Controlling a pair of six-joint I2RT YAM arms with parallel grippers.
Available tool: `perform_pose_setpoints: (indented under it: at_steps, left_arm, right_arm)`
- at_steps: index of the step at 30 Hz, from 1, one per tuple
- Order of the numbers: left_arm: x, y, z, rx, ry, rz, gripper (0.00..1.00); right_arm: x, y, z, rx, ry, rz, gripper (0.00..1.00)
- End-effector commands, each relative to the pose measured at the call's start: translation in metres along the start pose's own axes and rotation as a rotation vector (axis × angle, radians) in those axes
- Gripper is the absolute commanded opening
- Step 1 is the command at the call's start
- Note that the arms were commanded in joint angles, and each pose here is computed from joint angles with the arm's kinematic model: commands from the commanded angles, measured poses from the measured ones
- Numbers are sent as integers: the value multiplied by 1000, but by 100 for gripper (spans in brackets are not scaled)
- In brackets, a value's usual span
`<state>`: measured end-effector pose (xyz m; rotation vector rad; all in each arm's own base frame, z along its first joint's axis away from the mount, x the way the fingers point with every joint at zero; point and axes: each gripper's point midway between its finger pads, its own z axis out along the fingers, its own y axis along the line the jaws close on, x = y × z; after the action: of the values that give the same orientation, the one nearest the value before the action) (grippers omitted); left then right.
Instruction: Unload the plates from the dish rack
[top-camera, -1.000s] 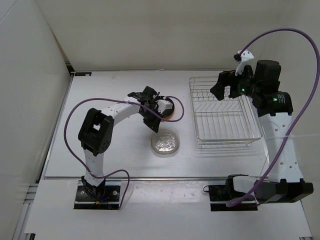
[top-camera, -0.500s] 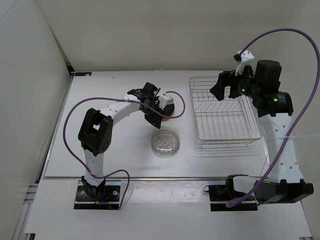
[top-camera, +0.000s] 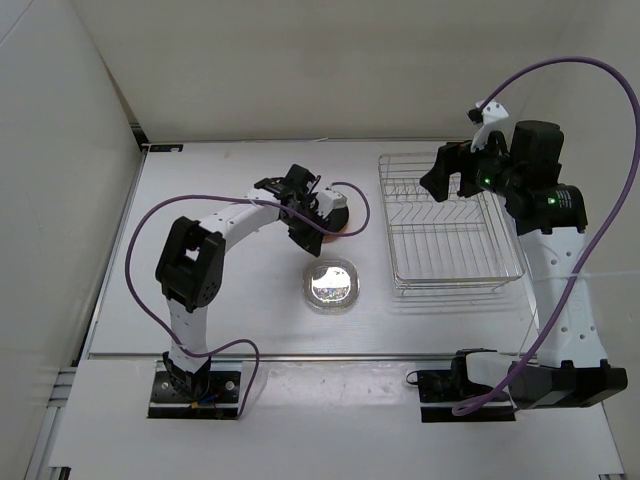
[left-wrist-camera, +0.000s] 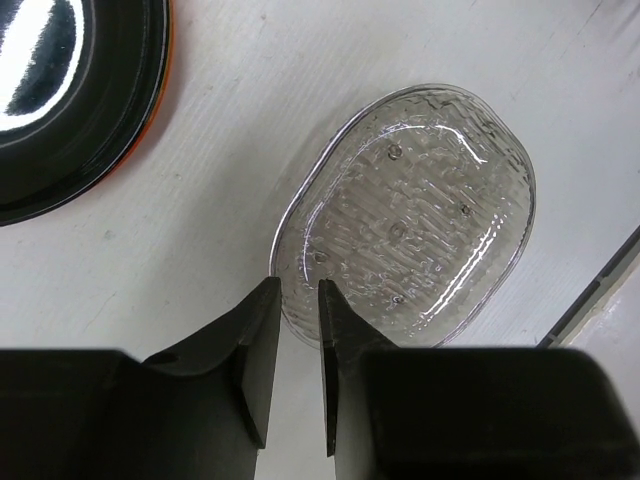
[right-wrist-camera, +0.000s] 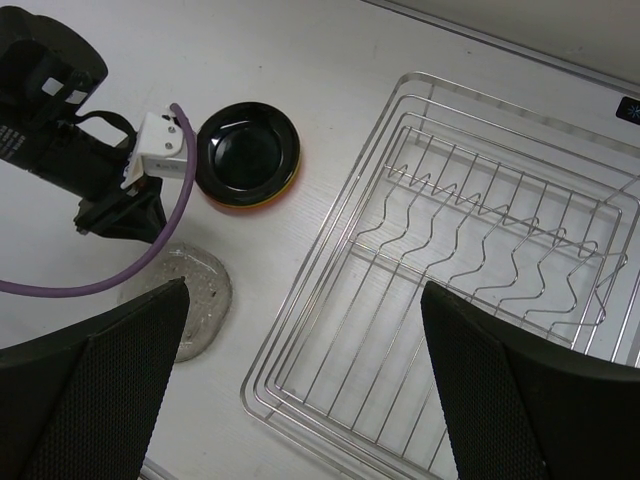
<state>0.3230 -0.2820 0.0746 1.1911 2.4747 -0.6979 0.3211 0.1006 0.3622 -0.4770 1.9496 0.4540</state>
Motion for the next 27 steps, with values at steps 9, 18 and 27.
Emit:
perform_pose_setpoints:
  at_steps: [9,18,27]
  left_arm:
    - [-54,31,-170,-372,-319,-7,100]
    - [-11,102,-278,-750,-473,-313,100]
    - [44,160,-320,-844,-519,-552,100]
  right_arm:
    - [1,-38,0,156,-1,20,100]
    - [22,-108,5,328,75,117,100]
    - [53,-162,8,416,155,221,100]
